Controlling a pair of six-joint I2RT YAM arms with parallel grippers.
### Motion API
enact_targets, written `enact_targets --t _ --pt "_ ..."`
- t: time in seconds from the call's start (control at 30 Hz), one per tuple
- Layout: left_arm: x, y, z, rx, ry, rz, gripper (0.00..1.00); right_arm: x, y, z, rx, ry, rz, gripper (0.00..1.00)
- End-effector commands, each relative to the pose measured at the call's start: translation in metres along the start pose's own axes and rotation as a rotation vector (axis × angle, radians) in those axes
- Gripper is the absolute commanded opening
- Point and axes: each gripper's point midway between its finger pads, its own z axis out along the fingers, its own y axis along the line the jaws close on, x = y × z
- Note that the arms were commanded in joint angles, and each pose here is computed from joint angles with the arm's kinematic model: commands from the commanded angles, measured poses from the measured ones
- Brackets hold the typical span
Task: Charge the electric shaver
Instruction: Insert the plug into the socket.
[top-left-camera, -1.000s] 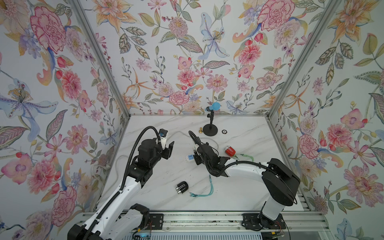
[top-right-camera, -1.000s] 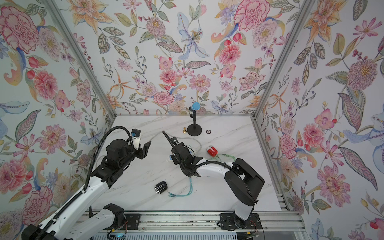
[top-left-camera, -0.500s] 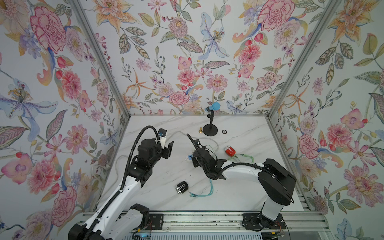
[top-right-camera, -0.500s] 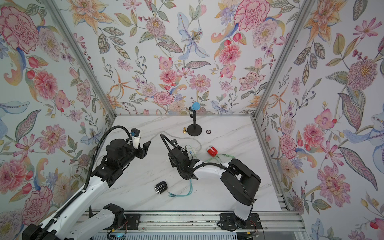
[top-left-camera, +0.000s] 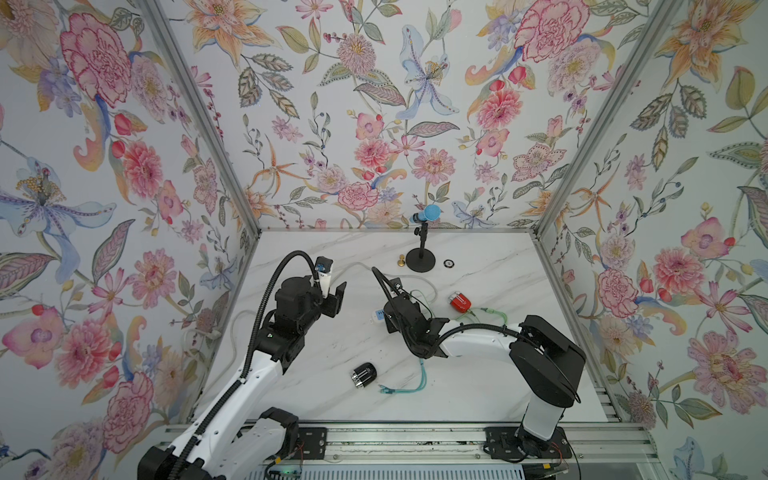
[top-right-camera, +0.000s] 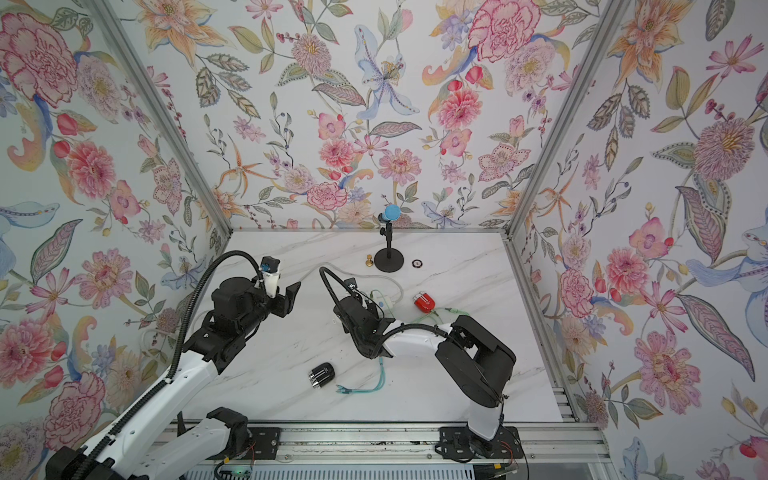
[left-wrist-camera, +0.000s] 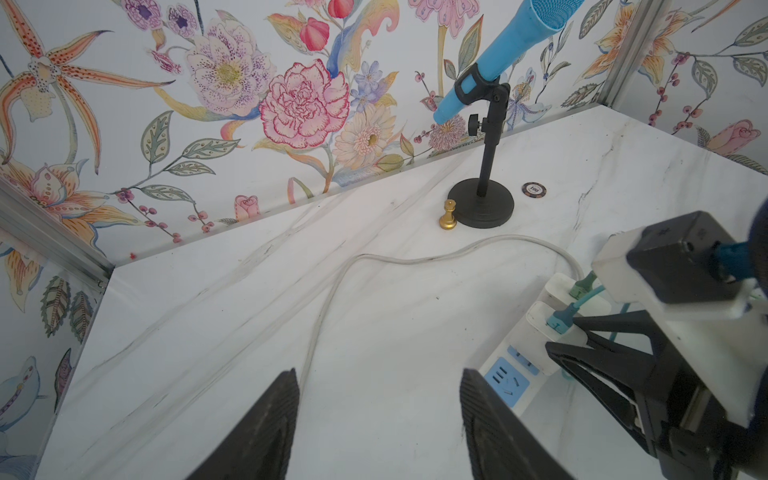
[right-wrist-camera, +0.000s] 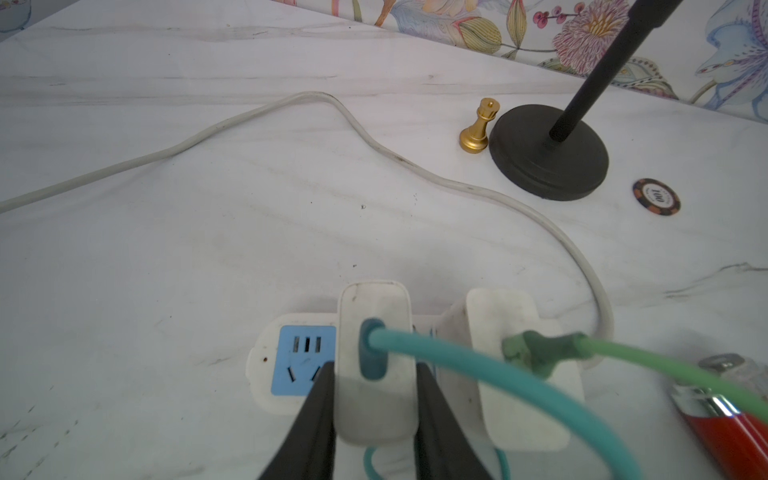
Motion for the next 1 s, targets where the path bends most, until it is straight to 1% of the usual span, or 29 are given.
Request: enact_targets --t 0.0,0.23,0.5,0.6,0.77,0.97 --pt "0.002 0.001 0.001 0.010 -0.001 -0.016 0.65 0.011 0.001 0.005 0.030 0.033 -0.002 0.00" --pt "0.003 0.001 0.001 0.009 0.000 -0.017 0.65 0.015 0.002 0.002 0.039 0.047 0.010 0.00" --pt "0.003 0.000 0.001 0.013 0.000 -0.017 0.65 0.030 0.002 -0.001 0.042 0.086 0.022 0.00" --pt "0.003 0.001 0.001 0.012 -0.001 -0.019 0.65 0.038 0.000 0.005 0.060 0.114 0.018 0.00" --pt "0.003 0.003 0.000 0.002 0.000 -0.021 0.65 0.061 -0.007 0.017 0.106 0.201 -0.005 0.00" --pt "0.004 0.003 -0.001 0.000 0.002 -0.020 0.65 0.086 -0.016 0.020 0.127 0.250 -0.024 0.00"
